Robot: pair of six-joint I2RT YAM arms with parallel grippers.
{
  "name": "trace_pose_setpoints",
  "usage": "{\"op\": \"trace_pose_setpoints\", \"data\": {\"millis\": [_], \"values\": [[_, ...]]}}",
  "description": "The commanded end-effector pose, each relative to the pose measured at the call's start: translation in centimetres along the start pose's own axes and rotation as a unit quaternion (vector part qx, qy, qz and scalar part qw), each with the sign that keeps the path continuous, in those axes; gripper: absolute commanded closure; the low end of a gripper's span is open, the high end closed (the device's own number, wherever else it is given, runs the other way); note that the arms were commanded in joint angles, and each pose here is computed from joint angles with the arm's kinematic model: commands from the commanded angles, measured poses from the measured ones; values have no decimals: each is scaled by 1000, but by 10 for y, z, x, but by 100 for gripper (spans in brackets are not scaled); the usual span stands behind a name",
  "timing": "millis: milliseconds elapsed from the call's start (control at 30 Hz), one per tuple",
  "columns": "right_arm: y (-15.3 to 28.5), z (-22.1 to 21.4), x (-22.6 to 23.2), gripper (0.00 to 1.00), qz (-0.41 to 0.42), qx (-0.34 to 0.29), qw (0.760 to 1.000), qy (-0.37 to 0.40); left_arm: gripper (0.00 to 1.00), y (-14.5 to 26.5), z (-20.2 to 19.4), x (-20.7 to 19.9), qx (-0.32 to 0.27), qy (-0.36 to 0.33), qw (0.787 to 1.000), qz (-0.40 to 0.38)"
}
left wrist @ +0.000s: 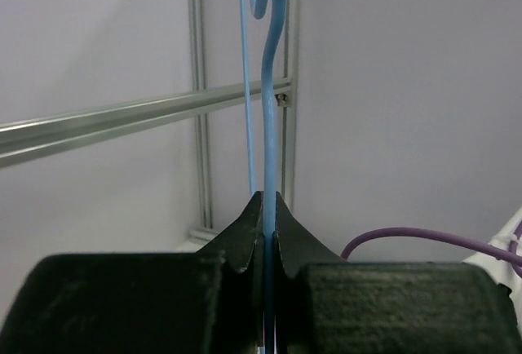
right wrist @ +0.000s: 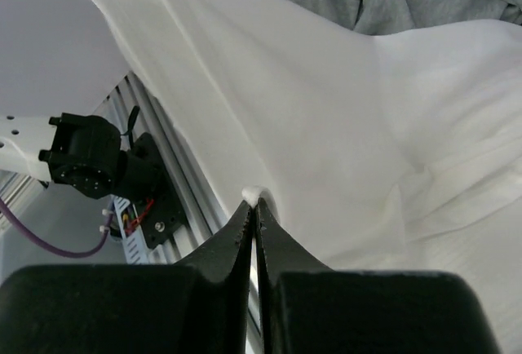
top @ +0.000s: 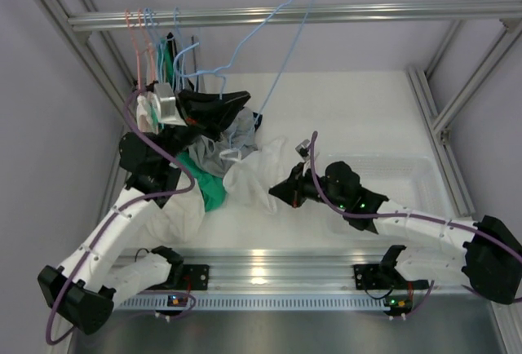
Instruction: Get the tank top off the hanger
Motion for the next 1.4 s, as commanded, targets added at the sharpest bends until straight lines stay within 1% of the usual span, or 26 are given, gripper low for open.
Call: {"op": "trace_pose_setpoints", "data": {"millis": [0, 67, 100, 167, 200, 233, 300, 333, 367, 433, 467, 567, 667, 733, 767, 800, 867, 900, 933, 1033, 1133, 1167, 1200, 1267, 1300, 1367], "values": [[-1, 14, 12, 100, -2, -17, 1000, 26, 100, 3, 31, -33, -86, -108, 988, -71], [0, 18, 19, 100, 11, -19, 999, 34, 100, 0, 18, -18, -77, -148, 986, -21], [-1, 17, 19, 100, 12, -15, 999, 37, 100, -4, 7, -1, -60, -139, 988, 19], [-4, 16, 12, 100, -9, -11, 999, 39, 100, -10, 8, -1, -39, -125, 991, 15], [-6, 14, 4, 100, -34, -7, 999, 39, 100, -10, 1, -2, -11, -97, 995, 18], [-9, 3, -22, 100, -105, 10, 994, 34, 100, -9, 3, 1, -2, -85, 996, 35], [-12, -3, -40, 100, -161, 21, 986, 28, 100, -1, 15, -3, 8, -73, 996, 48], [-14, -13, -48, 100, -177, 34, 983, 27, 100, 4, 12, -4, 25, -63, 996, 57], [-16, -20, -49, 100, -174, 39, 984, 27, 100, 14, -2, -1, 72, -40, 993, 80], [-23, -35, -52, 100, -174, 57, 983, 27, 100, 31, -6, -4, 99, -19, 990, 102], [-26, -39, -50, 100, -169, 62, 983, 30, 100, 46, -20, 2, 134, -1, 980, 144], [-37, -52, -54, 100, -168, 84, 982, 33, 100, 85, -37, 3, 183, 25, 961, 208], [-44, -59, -63, 100, -181, 92, 979, 35, 100, 116, -41, -2, 204, 36, 947, 246], [-48, -62, -64, 100, -175, 88, 980, 32, 100, 141, -47, 3, 244, 37, 922, 298], [-50, -63, -63, 94, -169, 90, 981, 32, 100, 148, -51, 4, 263, 40, 913, 310], [-52, -64, -63, 73, -168, 92, 981, 33, 100, 152, -57, 5, 287, 46, 902, 319], [-53, -63, -65, 54, -175, 95, 979, 34, 100, 164, -63, 0, 334, 67, 880, 332], [-51, -61, -66, 23, -182, 92, 978, 35, 100, 166, -67, 0, 350, 76, 871, 336], [-46, -55, -69, 3, -200, 80, 976, 37, 100, 170, -69, -4, 363, 93, 863, 340], [-35, -44, -70, 1, -219, 68, 972, 57, 100, 163, -64, -7, 377, 116, 852, 343], [-29, -37, -69, 1, -230, 68, 968, 70, 100, 143, -59, 5, 387, 103, 849, 346], [-27, -37, -70, 1, -234, 72, 967, 74, 100, 134, -68, 14, 406, 97, 840, 347], [-26, -37, -70, 1, -236, 72, 966, 76, 100, 120, -54, 20, 392, 85, 847, 349], [-23, -36, -71, 1, -240, 73, 965, 75, 100, 106, -55, 37, 399, 60, 838, 366], [-22, -36, -72, 1, -241, 74, 965, 74, 100, 94, -37, 44, 376, 46, 845, 376], [-19, -37, -71, 1, -239, 73, 966, 72, 100, 83, -24, 54, 361, 27, 845, 393]]}}
Point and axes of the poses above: each gripper's point midway between its finger pads, its own y axis back along the fingers, its own x axis along the line the jaws close on, z = x × y, the point moved 3 cm from there along y, back along the fingers, and after that the axes turned 5 degrees about -y, right-handed, at the moved point
